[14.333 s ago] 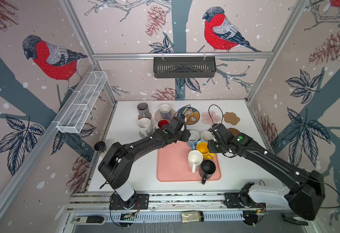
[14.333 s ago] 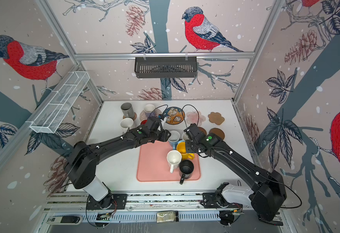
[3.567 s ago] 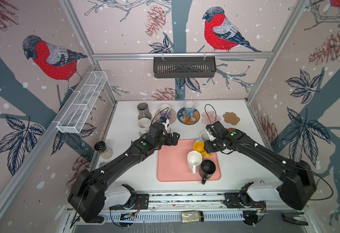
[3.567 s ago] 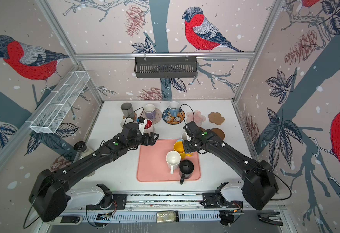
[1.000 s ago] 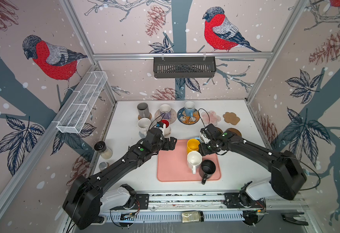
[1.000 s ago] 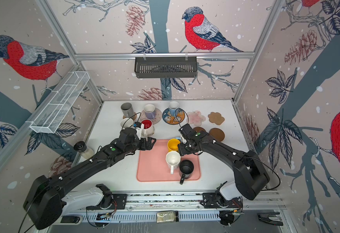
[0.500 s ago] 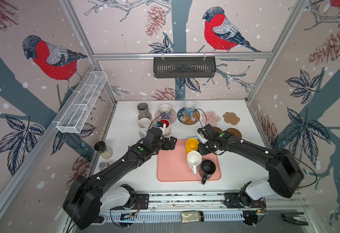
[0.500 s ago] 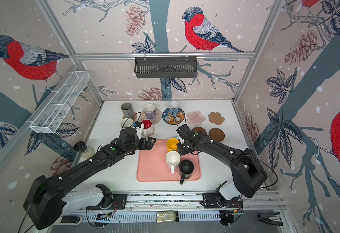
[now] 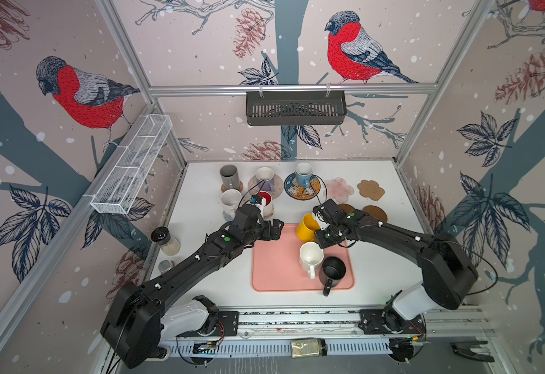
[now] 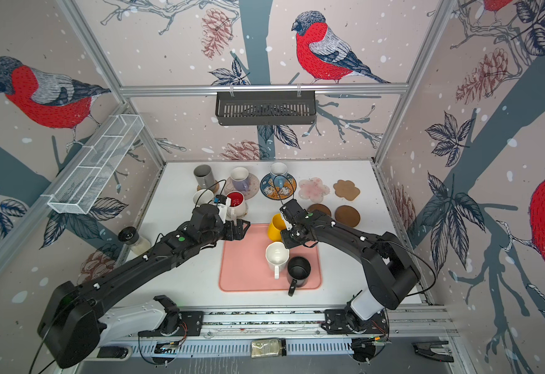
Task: Place cups on coasters
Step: Pick up the cup from the tray, then place the cup on the coaster.
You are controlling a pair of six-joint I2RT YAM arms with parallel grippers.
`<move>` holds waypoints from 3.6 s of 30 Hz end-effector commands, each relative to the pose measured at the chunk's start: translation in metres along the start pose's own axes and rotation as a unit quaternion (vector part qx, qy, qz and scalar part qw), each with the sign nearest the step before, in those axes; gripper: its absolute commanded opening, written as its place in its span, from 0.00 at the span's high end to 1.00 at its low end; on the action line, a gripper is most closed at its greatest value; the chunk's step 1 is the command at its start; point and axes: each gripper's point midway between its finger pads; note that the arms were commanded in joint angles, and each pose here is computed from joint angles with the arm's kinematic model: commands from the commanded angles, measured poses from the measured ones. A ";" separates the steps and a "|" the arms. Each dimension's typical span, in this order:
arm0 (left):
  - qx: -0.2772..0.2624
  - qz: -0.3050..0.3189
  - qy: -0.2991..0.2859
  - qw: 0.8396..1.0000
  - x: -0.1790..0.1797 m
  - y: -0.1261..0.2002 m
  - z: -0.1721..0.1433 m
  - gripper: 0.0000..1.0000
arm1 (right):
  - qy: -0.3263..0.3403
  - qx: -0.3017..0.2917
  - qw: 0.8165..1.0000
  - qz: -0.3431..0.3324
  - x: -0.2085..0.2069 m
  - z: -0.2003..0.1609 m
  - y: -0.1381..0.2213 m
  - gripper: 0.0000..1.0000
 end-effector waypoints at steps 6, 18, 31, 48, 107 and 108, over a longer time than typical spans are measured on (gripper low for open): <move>-0.002 0.009 -0.009 1.000 0.003 0.003 0.001 0.04 | 0.006 -0.014 1.000 -0.001 0.003 0.012 0.003 0.83; -0.008 0.011 -0.010 1.000 0.003 0.006 0.003 0.04 | 0.021 -0.039 0.999 -0.019 0.006 0.035 0.016 0.95; -0.028 0.015 -0.013 0.999 0.003 0.021 0.015 0.04 | 0.025 -0.070 0.996 -0.039 0.006 0.074 0.035 0.96; -0.032 0.004 -0.023 0.999 -0.012 0.032 0.050 0.04 | -0.021 -0.123 0.990 -0.073 -0.020 0.147 0.075 0.97; 0.000 0.070 -0.065 0.995 0.015 -0.020 0.093 0.03 | -0.192 -0.046 0.963 -0.186 -0.233 0.134 -0.007 0.98; 0.000 0.070 -0.066 0.995 0.015 -0.019 0.094 0.03 | -0.193 -0.045 0.963 -0.186 -0.234 0.134 -0.008 0.98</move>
Point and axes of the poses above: each gripper's point midway between its finger pads, its own y axis back along the fingers, its own x axis along the line the jaws close on, z = x × y, and after that the axes turned 8 degrees about y, right-handed
